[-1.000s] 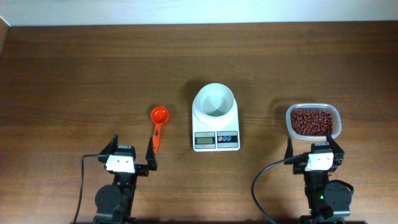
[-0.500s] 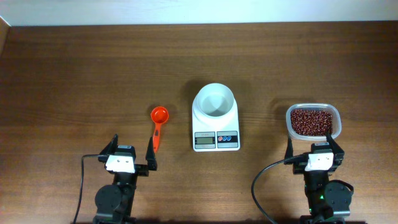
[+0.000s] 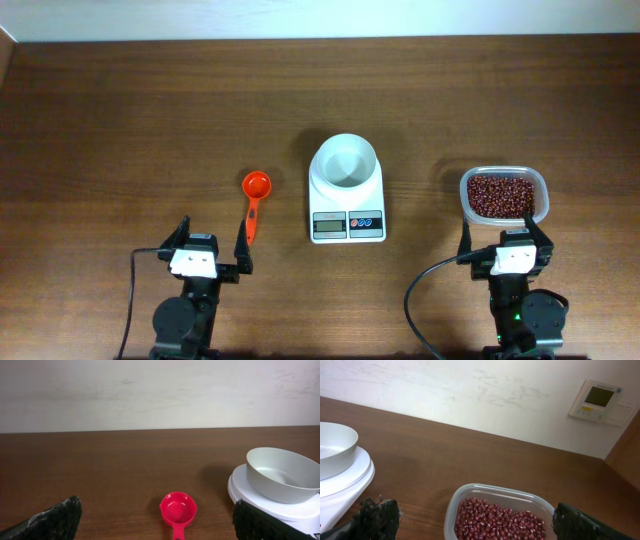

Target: Scoop item into bowl and weigh 50g on scale

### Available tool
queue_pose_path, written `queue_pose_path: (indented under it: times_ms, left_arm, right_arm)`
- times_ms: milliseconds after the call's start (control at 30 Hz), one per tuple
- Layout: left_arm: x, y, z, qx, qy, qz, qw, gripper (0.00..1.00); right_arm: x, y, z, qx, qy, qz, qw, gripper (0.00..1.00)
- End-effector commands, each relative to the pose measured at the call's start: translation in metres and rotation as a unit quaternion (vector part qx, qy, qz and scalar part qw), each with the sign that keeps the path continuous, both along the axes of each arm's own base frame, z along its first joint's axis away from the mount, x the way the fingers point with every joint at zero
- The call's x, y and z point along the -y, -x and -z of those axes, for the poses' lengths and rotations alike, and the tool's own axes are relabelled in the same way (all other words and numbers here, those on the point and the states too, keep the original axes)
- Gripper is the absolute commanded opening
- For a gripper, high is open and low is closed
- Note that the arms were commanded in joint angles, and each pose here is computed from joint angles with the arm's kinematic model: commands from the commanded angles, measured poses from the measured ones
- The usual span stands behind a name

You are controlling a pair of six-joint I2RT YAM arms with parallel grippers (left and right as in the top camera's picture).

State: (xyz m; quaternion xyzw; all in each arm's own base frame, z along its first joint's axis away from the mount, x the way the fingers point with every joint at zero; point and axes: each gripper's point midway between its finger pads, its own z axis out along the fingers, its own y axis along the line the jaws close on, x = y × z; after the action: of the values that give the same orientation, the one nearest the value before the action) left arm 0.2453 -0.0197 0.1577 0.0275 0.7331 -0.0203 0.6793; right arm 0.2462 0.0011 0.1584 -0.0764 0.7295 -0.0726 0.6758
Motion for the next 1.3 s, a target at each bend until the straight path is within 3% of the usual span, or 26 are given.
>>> queue_pose_path:
  times_ms: [0,1267]
  left_arm:
    - [-0.0026,0.0,0.001,0.0,-0.006,-0.006,1.0,0.99]
    - [-0.0026,0.0,0.001,0.0,-0.006,-0.006,1.0,0.99]
  right_arm:
    - [0.0012,0.0002,0.0024,-0.001,-0.003,0.005,1.0,0.99]
    - [0.0012,0.0002,0.0024,-0.001,-0.003,0.005,1.0,0.99]
